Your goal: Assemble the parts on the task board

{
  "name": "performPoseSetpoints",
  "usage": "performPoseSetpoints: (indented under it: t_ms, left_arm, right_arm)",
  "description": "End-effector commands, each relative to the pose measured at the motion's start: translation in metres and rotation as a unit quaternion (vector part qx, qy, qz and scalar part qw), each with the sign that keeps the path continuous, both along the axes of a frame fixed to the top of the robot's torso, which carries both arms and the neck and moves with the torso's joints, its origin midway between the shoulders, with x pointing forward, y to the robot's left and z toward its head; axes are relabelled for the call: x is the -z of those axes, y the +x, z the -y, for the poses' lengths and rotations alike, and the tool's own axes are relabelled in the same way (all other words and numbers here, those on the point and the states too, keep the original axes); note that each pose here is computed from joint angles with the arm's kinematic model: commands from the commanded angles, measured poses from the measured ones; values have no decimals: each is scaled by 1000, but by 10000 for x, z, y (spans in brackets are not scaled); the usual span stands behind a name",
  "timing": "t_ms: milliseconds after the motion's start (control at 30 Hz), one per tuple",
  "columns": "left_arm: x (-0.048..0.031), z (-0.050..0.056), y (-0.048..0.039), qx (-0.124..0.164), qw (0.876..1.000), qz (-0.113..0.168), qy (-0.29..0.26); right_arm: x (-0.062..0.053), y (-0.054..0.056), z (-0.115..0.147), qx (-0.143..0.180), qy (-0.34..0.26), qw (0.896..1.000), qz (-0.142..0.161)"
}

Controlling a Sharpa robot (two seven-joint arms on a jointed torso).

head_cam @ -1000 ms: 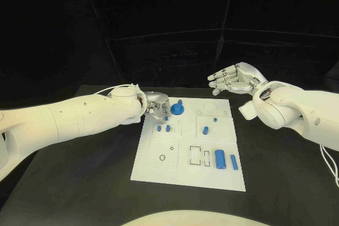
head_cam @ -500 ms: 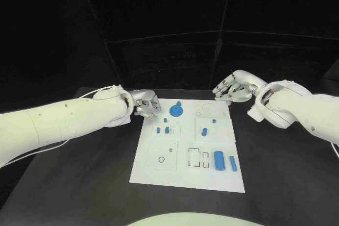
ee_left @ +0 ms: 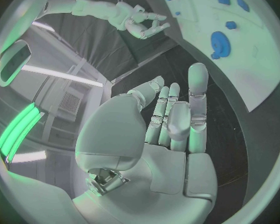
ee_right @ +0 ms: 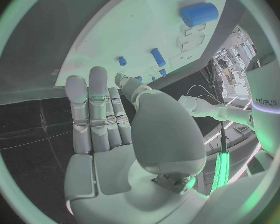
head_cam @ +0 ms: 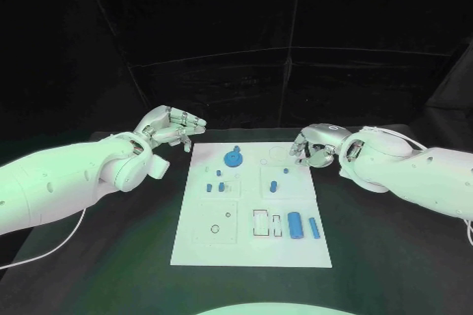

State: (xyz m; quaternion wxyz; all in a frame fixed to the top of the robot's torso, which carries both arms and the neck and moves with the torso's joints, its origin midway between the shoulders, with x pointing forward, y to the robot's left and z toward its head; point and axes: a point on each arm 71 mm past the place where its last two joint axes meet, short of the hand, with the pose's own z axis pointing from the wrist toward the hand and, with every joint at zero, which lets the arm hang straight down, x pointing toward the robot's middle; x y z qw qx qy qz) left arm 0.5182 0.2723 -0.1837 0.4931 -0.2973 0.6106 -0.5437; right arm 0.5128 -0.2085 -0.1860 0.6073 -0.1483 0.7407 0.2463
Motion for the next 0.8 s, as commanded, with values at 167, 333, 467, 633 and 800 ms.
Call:
performPoseSetpoints:
  t_ms: [167, 333, 467, 633, 800]
  left_arm:
    - [-100, 69, -72, -5, 983, -8, -184]
    - [-107, 143, -110, 9, 980, -15, -200]
    - [-106, 177, -128, 17, 978, -20, -205]
    - [-106, 193, -138, 21, 978, -23, -208]
    - [-106, 211, -144, 25, 977, -26, -209]
  right_arm:
    - [126, -48, -94, -8, -63, 998, 20]
    - [190, -73, -154, -15, -67, 998, 14]
    - [231, -87, -199, -21, -69, 997, 9]
    - [268, -97, -251, -27, -69, 997, 6]
    - [298, -89, -289, -30, -71, 997, 3]
